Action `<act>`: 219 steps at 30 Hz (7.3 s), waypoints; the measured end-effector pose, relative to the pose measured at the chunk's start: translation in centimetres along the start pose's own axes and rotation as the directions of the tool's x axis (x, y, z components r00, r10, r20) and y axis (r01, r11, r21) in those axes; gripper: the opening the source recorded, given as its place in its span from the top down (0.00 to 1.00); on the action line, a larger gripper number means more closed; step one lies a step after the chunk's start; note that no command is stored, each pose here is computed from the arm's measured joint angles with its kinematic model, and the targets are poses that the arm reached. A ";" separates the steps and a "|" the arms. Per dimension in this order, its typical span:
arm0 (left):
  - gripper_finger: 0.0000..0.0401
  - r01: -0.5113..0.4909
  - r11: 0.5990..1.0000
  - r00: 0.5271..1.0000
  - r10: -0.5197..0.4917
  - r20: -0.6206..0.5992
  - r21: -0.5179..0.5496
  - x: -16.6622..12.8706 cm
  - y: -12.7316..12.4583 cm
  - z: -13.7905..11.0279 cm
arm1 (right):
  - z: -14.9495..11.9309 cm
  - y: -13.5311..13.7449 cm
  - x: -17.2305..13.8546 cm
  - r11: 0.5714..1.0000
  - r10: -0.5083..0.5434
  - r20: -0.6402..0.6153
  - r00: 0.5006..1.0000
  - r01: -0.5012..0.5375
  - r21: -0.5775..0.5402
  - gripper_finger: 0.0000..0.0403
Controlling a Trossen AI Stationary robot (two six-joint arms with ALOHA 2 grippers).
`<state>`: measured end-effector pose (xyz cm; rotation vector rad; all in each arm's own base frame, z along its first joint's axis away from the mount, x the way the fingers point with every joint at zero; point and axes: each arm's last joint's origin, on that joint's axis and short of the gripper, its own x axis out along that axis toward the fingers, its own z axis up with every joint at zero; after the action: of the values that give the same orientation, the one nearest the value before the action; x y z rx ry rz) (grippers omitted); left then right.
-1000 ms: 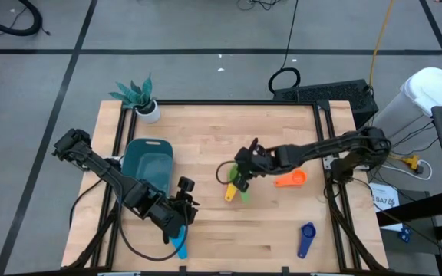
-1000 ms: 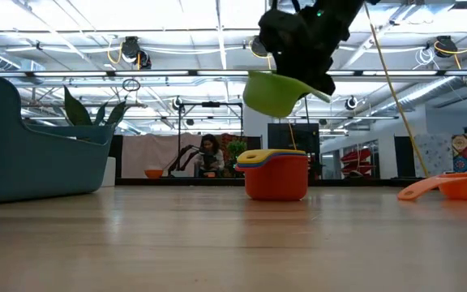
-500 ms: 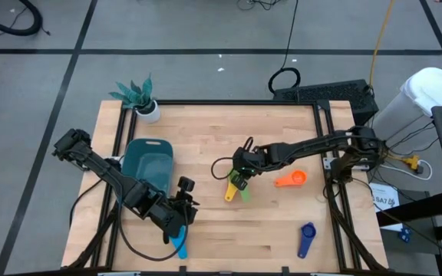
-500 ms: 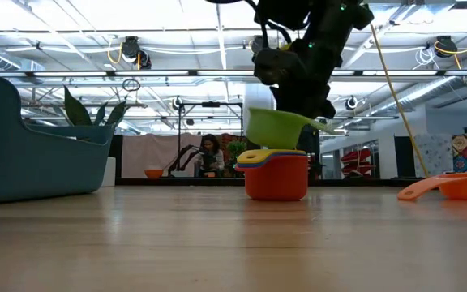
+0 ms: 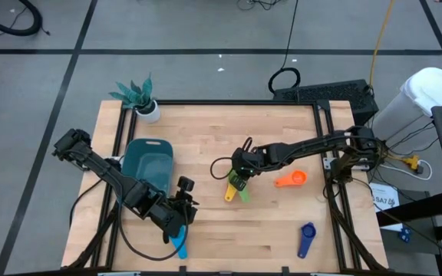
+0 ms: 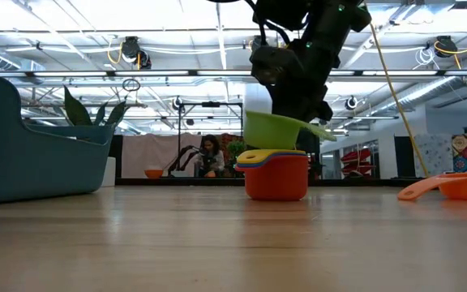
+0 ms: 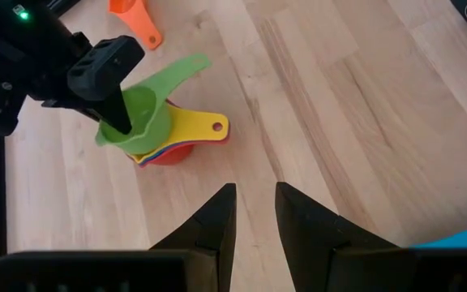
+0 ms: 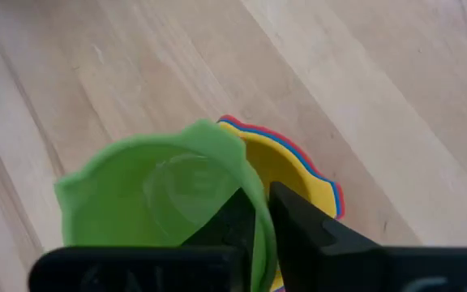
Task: Nest measuring cups in basket
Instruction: Stack the green measuring cup on top of the yellow measuring cup
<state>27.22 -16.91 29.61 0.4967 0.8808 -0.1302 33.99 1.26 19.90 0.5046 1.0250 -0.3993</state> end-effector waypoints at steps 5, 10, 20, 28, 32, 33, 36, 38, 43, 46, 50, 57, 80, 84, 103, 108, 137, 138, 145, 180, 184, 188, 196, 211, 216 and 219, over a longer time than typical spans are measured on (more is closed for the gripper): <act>0.77 0.000 1.000 1.000 0.000 0.000 -0.010 0.0 0.0 0.0 | 0.1 -0.2 0.0 1.000 -0.006 -0.002 1.000 0.006 0.004 0.91; 0.77 0.000 1.000 1.000 0.000 -0.001 -0.020 0.0 0.0 0.0 | 0.1 -0.4 0.0 1.000 -0.016 -0.006 1.000 0.016 -0.015 0.98; 0.77 0.000 1.000 1.000 0.000 -0.002 -0.021 0.0 0.0 0.0 | 0.2 -0.5 0.0 0.999 -0.038 0.004 0.999 0.038 -0.028 1.00; 0.77 0.000 1.000 1.000 0.000 -0.002 -0.023 0.0 0.0 0.0 | 0.1 -0.5 0.0 0.999 -0.020 -0.015 1.000 0.020 -0.026 0.95; 0.77 0.001 1.000 1.000 -0.001 -0.002 -0.025 0.0 0.0 0.0 | 0.1 -0.5 0.0 0.999 -0.018 -0.010 1.000 0.017 -0.028 0.89; 0.77 0.001 1.000 1.000 -0.001 -0.002 -0.025 0.0 0.0 0.0 | 0.1 -0.5 0.0 0.999 -0.018 -0.011 1.000 0.017 -0.029 0.88; 0.77 0.001 1.000 1.000 -0.001 -0.002 -0.025 0.0 0.0 0.0 | 0.1 -0.5 0.0 0.999 -0.017 -0.010 1.000 0.017 -0.032 0.83; 0.77 0.001 1.000 1.000 -0.001 -0.002 -0.026 0.0 0.0 0.0 | 0.1 -0.5 0.0 0.999 -0.017 -0.010 1.000 0.017 -0.032 0.80; 0.77 0.001 1.000 1.000 -0.001 -0.002 -0.031 0.0 0.0 0.0 | 0.1 -0.5 -0.1 0.999 -0.017 -0.010 1.000 0.017 -0.036 0.74; 0.77 0.001 0.999 1.000 -0.001 -0.002 -0.037 0.0 0.0 0.0 | 0.3 -0.5 -0.7 0.999 -0.006 0.007 1.000 0.006 -0.038 0.73; 0.77 0.001 0.999 1.000 -0.001 -0.001 -0.037 0.0 0.0 0.0 | 0.7 -0.5 -2.4 0.999 -0.003 0.077 0.997 0.006 -0.044 0.72; 0.77 0.001 0.999 1.000 -0.001 0.000 -0.049 0.0 0.0 0.0 | 1.3 -0.6 -4.8 0.996 -0.008 0.189 0.982 0.024 -0.081 0.72; 0.77 -0.004 0.997 1.000 0.004 -0.004 -0.074 0.1 0.3 0.0 | 1.3 -1.6 -3.8 0.933 0.212 0.083 0.974 -0.176 -0.315 1.00; 0.77 -0.006 0.997 1.000 0.006 -0.005 -0.081 0.2 0.4 0.0 | 0.3 -2.7 -2.4 0.943 0.210 0.055 0.976 -0.188 -0.275 1.00; 0.77 -0.010 0.995 1.000 0.011 0.015 -0.096 0.3 0.7 0.2 | -0.2 -3.7 -0.4 0.951 0.258 0.158 0.953 -0.222 -0.217 1.00; 0.77 -0.007 0.995 0.999 0.011 0.034 -0.102 0.3 0.7 0.4 | 0.0 -3.5 -0.1 0.950 0.268 0.183 0.946 -0.229 -0.211 1.00; 0.77 -0.046 0.988 0.999 0.050 0.021 -0.144 1.2 2.8 0.4 | -2.2 -2.5 -2.4 0.962 0.190 0.117 0.975 -0.161 -0.219 1.00; 0.77 -0.054 0.987 0.998 0.057 0.016 -0.151 1.4 3.1 0.3 | -2.9 -2.7 -2.8 0.971 0.142 0.085 0.986 -0.122 -0.207 1.00; 0.77 -0.110 0.975 0.992 0.094 -0.087 -0.195 3.7 5.7 -1.7 | -6.2 -2.0 -3.8 0.990 0.005 -0.018 1.000 -0.008 -0.144 1.00; 0.77 -0.071 0.973 0.997 0.062 -0.046 -0.219 5.4 7.3 -2.4 | -9.4 1.0 1.2 0.919 0.392 0.247 0.886 -0.369 -0.137 1.00; 0.77 -0.071 0.973 0.996 0.059 -0.061 -0.218 5.4 7.2 -2.5 | -9.6 0.9 1.3 0.927 0.373 0.227 0.899 -0.349 -0.139 1.00; 0.77 -0.093 0.975 0.990 0.070 -0.119 -0.200 5.5 7.7 -3.2 | -9.8 0.7 1.2 0.932 0.357 0.210 0.910 -0.334 -0.141 1.00; 0.77 -0.033 0.954 0.993 -0.003 -0.119 -0.299 8.1 9.1 -5.8 | -10.6 0.2 1.5 0.952 0.297 0.140 0.945 -0.283 -0.114 1.00; 0.77 0.011 0.927 0.997 -0.037 -0.063 -0.375 13.7 6.6 -8.6 | -10.7 1.1 1.1 0.958 0.285 0.242 0.927 -0.271 -0.091 1.00; 0.77 0.025 0.933 0.999 -0.041 -0.036 -0.359 14.3 5.9 -8.2 | -11.0 1.2 1.5 0.958 0.284 0.235 0.929 -0.270 -0.092 1.00; 0.77 0.027 0.935 0.999 -0.038 -0.024 -0.355 14.3 5.9 -8.1 | -11.2 1.3 2.3 0.960 0.280 0.228 0.933 -0.270 -0.074 1.00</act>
<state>32.45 -6.64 16.48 0.1463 0.9193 0.0077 27.93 8.51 13.37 0.5408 0.7182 -0.1815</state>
